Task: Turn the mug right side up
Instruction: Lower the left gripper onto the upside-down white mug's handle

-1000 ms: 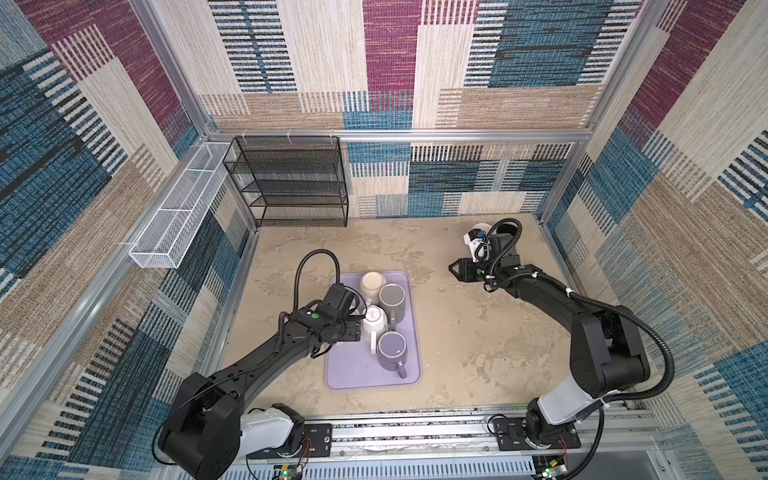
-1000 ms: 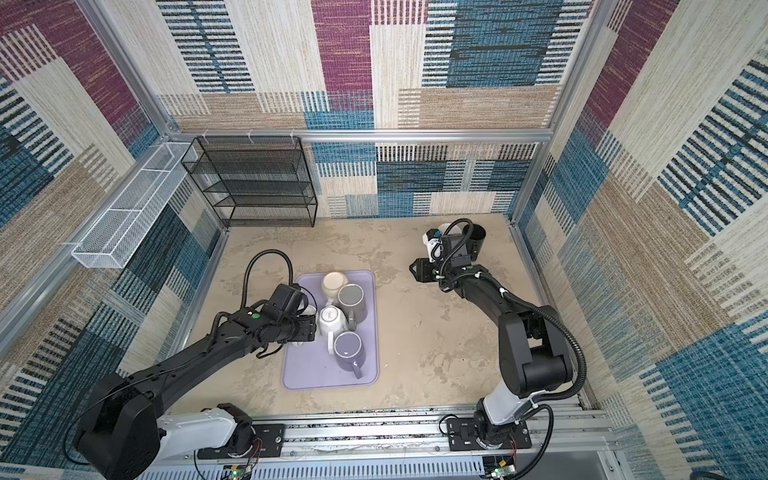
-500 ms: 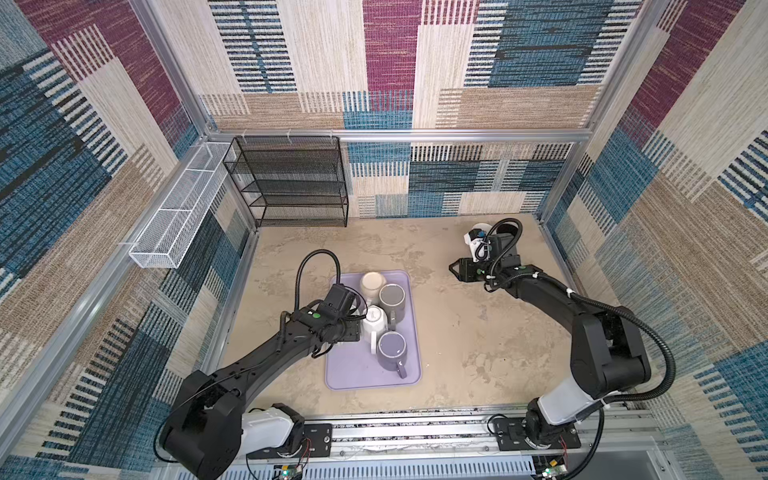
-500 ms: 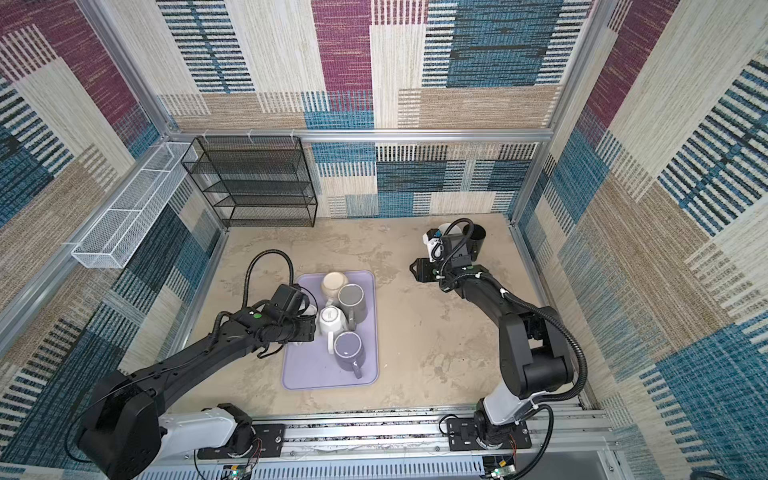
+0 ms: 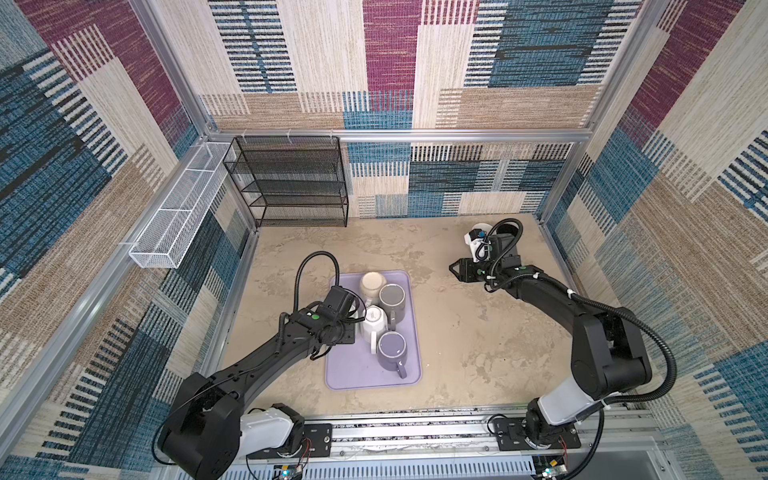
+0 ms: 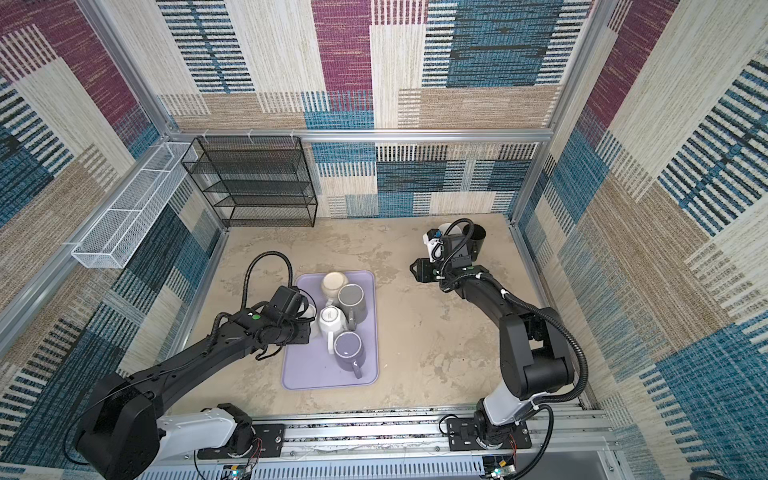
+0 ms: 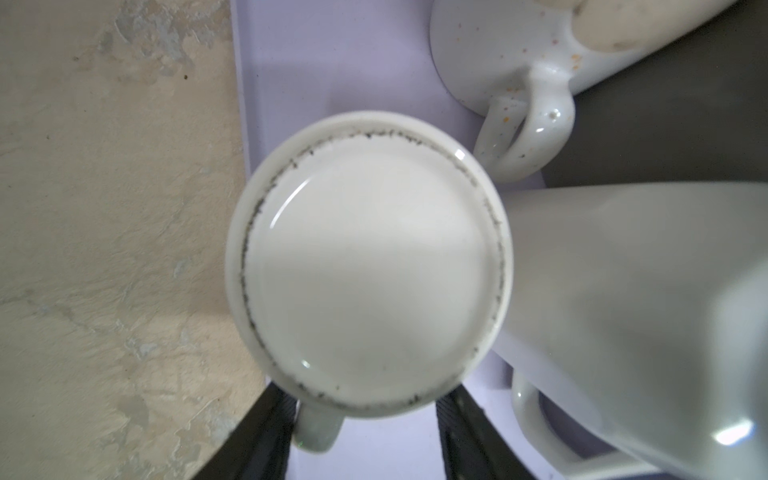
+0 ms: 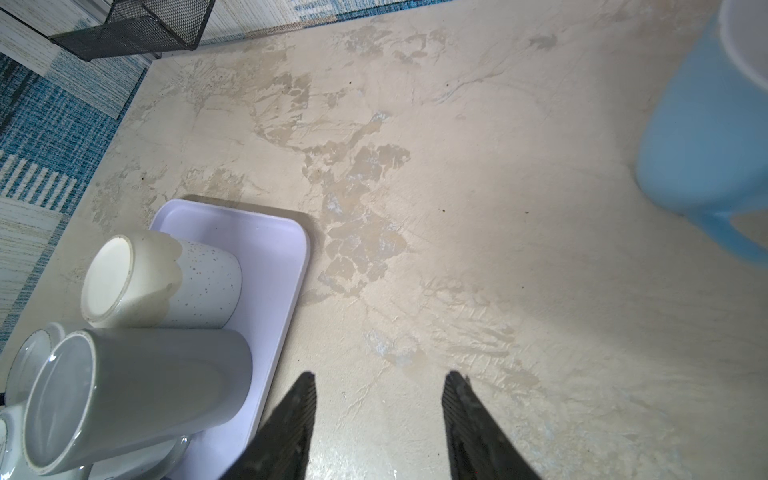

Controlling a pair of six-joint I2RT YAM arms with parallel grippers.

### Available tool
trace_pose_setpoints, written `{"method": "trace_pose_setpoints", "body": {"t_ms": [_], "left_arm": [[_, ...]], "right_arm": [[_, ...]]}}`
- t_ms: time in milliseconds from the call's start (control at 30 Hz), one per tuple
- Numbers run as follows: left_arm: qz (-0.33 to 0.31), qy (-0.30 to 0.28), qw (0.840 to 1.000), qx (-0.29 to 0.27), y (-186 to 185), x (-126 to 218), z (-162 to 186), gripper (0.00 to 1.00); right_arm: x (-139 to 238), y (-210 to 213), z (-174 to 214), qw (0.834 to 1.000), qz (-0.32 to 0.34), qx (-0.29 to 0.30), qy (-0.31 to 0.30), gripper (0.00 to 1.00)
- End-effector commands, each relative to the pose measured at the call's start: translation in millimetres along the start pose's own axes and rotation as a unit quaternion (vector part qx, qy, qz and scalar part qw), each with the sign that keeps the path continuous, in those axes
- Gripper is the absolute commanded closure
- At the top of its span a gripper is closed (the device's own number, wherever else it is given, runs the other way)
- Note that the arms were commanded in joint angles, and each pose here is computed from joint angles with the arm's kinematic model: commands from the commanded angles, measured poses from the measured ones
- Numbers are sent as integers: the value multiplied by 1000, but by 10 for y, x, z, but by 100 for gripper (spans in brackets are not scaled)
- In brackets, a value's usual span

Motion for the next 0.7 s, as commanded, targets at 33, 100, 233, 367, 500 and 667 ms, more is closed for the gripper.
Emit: {"method": "trace_pose_setpoints", "body": {"t_ms": [33, 100, 233, 367, 500, 667], "left_arm": [[3, 11, 1000, 12, 6, -12, 38, 49], [7, 12, 1000, 14, -4, -13, 37, 49], [9, 11, 1000, 14, -18, -11, 26, 51], [11, 14, 1000, 13, -31, -19, 24, 58], [7, 14, 1000, 10, -33, -35, 15, 60], [2, 15, 1000, 6, -40, -49, -1, 61]], "right_arm": [[17, -3, -36, 1000, 4, 2, -11, 48], [19, 1, -39, 1000, 4, 2, -12, 48], [21, 2, -43, 1000, 4, 3, -12, 48], [18, 0, -52, 1000, 4, 3, -12, 48], [11, -3, -53, 1000, 5, 4, -10, 48], [12, -6, -51, 1000, 5, 4, -9, 48]]}}
Point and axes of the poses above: each gripper's point midway between its finger pads, its own x axis back along the fingers, its own y axis along the line the jaws close on, z = x × y, the point moved 6 cm from there along x, back along the fingers, and after that the axes turned 13 degrees about x, right-handed, at the moved point
